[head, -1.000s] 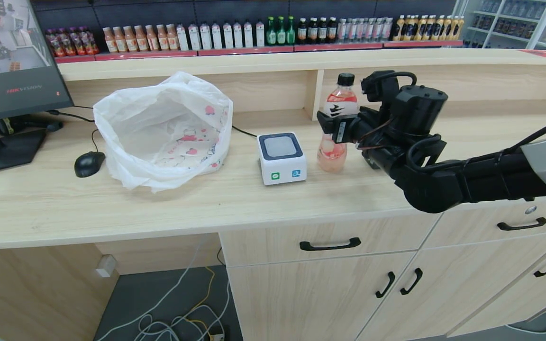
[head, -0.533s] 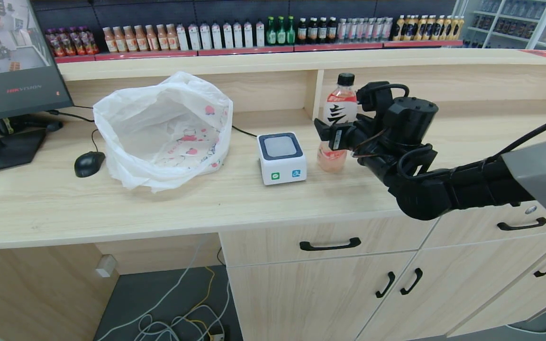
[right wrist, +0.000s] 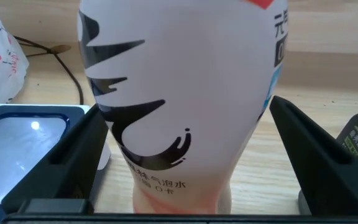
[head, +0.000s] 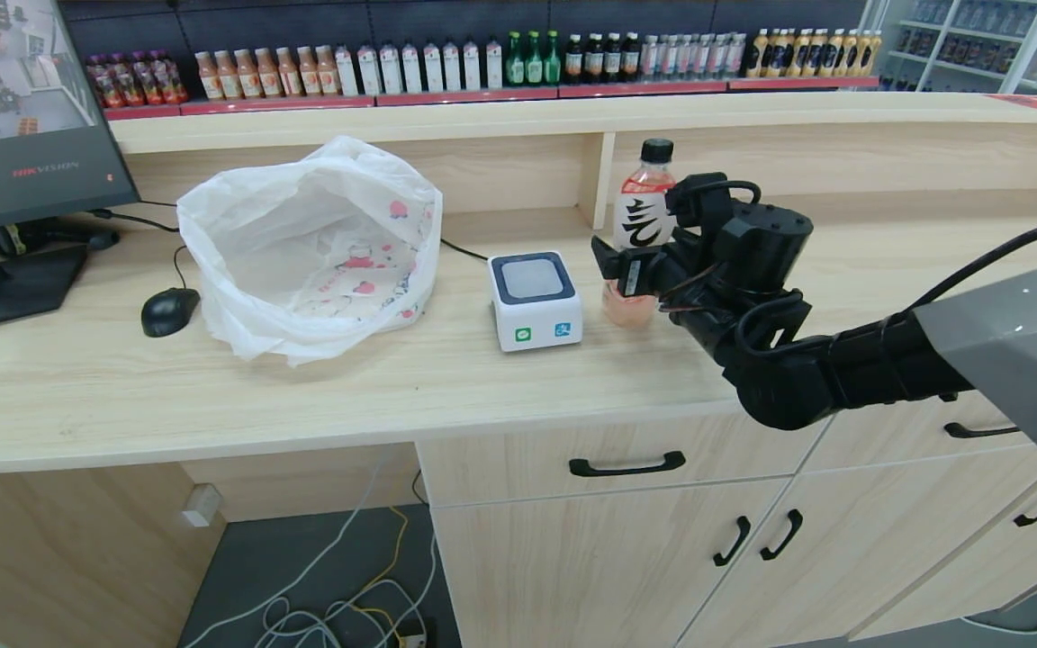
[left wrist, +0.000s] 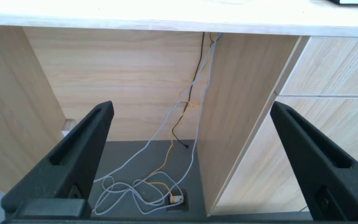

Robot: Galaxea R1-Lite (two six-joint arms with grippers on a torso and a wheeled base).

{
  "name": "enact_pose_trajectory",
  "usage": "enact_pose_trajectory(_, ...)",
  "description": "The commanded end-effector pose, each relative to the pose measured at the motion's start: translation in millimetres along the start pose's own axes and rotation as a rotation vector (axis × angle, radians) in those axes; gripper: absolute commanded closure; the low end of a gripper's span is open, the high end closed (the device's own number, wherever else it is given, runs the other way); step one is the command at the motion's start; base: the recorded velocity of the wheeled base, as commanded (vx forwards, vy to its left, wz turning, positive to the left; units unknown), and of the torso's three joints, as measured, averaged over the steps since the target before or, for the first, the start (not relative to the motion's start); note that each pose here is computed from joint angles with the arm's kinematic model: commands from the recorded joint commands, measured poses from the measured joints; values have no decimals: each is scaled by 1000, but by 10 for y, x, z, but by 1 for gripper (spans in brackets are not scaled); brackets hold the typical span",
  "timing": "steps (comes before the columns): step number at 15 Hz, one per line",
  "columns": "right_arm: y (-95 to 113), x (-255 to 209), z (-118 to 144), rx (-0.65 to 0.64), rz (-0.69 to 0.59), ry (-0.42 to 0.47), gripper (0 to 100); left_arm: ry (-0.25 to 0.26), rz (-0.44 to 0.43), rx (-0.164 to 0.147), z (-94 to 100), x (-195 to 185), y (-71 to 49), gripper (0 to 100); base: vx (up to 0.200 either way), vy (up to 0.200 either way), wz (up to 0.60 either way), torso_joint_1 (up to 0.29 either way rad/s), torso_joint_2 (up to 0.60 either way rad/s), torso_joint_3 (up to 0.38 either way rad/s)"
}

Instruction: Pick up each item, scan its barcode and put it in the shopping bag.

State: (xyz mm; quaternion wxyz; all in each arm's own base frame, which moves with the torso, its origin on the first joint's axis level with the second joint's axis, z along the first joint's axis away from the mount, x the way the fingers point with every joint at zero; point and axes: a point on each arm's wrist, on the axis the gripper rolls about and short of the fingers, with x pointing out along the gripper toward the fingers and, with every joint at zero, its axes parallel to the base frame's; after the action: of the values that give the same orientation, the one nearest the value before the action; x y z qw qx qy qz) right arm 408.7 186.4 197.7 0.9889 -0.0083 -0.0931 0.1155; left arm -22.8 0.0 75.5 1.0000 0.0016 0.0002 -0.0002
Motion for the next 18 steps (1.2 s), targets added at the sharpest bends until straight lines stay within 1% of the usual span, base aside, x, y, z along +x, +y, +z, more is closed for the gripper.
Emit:
enact_pose_trajectory(1,4,1,0,6,-3,-1,0,0,0,0,0,0,0,0,0,0,0,0,0,0)
enact_pose_trajectory(2,-3,4,2,5,-5,-1,0,0,0,0,0,0,0,0,0,0,0,0,0,0)
enact_pose_trajectory(3,-3,5,8,6,-5,-4,100,0,0,0,0,0,0,0,0,0,0,0,0,0)
enact_pose_trajectory(7,-3,10,22,10,-6,-10,100,0,0,0,0,0,0,0,0,0,0,0,0,0)
enact_pose_trajectory(9,2,14,56,14,-7,-33,100,0,0,0,0,0,0,0,0,0,0,0,0,0)
enact_pose_trajectory(11,0,10,70,14,-7,-36,100,0,0,0,0,0,0,0,0,0,0,0,0,0)
enact_pose_trajectory(15,-12,-18,153,17,-9,-51,100,0,0,0,0,0,0,0,0,0,0,0,0,0)
enact_pose_trajectory(18,30,-56,233,23,2,-66,100,0,0,0,0,0,0,0,0,0,0,0,0,0)
